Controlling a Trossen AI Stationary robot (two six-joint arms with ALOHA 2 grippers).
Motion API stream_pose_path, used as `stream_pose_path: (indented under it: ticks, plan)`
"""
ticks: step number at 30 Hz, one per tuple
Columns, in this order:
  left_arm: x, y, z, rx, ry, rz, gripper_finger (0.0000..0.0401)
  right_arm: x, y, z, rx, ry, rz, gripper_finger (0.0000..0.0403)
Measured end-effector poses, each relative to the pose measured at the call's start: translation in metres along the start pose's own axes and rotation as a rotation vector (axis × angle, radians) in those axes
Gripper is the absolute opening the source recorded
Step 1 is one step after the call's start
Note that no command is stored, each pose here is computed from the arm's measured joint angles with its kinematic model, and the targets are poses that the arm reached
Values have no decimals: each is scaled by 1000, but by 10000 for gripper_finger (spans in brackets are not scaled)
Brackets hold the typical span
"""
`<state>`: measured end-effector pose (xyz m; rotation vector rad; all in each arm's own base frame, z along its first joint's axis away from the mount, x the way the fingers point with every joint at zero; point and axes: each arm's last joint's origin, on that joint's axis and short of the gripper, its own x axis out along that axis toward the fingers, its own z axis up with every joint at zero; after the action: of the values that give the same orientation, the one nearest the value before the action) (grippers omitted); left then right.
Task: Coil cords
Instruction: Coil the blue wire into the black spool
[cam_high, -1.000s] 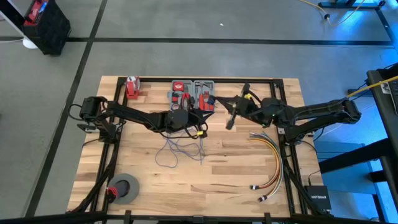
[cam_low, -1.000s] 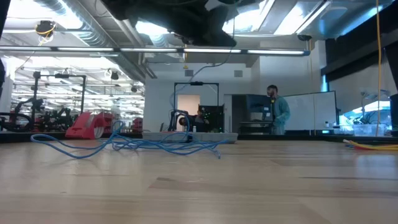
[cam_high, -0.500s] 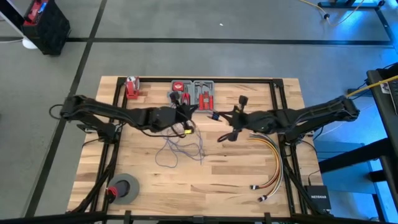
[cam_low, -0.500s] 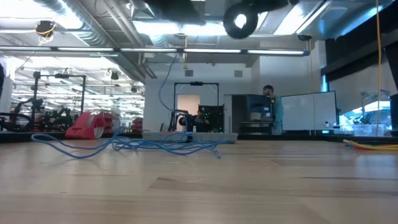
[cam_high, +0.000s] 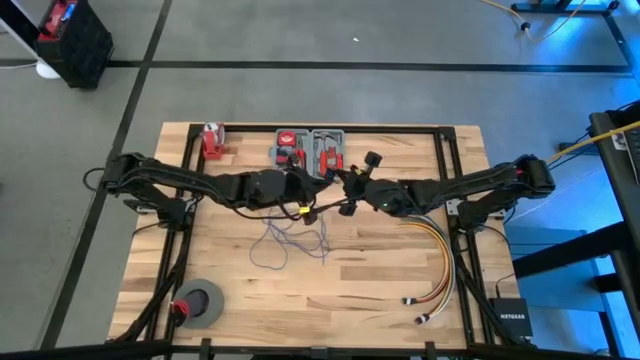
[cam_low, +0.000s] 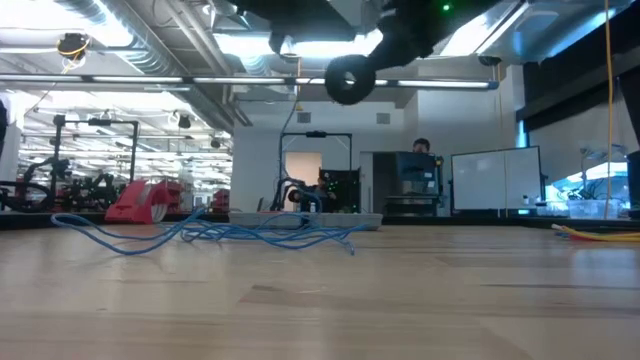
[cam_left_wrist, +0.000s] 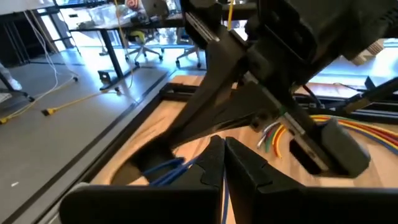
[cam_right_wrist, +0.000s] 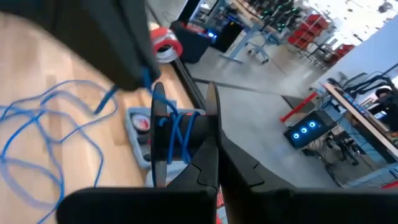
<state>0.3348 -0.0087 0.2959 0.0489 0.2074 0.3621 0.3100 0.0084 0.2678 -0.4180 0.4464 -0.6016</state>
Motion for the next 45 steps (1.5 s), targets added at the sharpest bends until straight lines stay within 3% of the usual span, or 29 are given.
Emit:
stream_pose_path:
  ticks: [9,21,28,45]
  plan:
    - [17,-8,-12,-18,-6,4,4,-1,-8,15,74,-123,-51,5]
    - [24,-5,-13,17,-29,51,4,-33,-40,38,209,-325,59,5]
    - [25,-4,-16,29,-13,51,4,-48,-55,45,255,-396,68,5]
    - [30,-6,-26,95,38,55,4,-66,-81,85,248,-493,90,5]
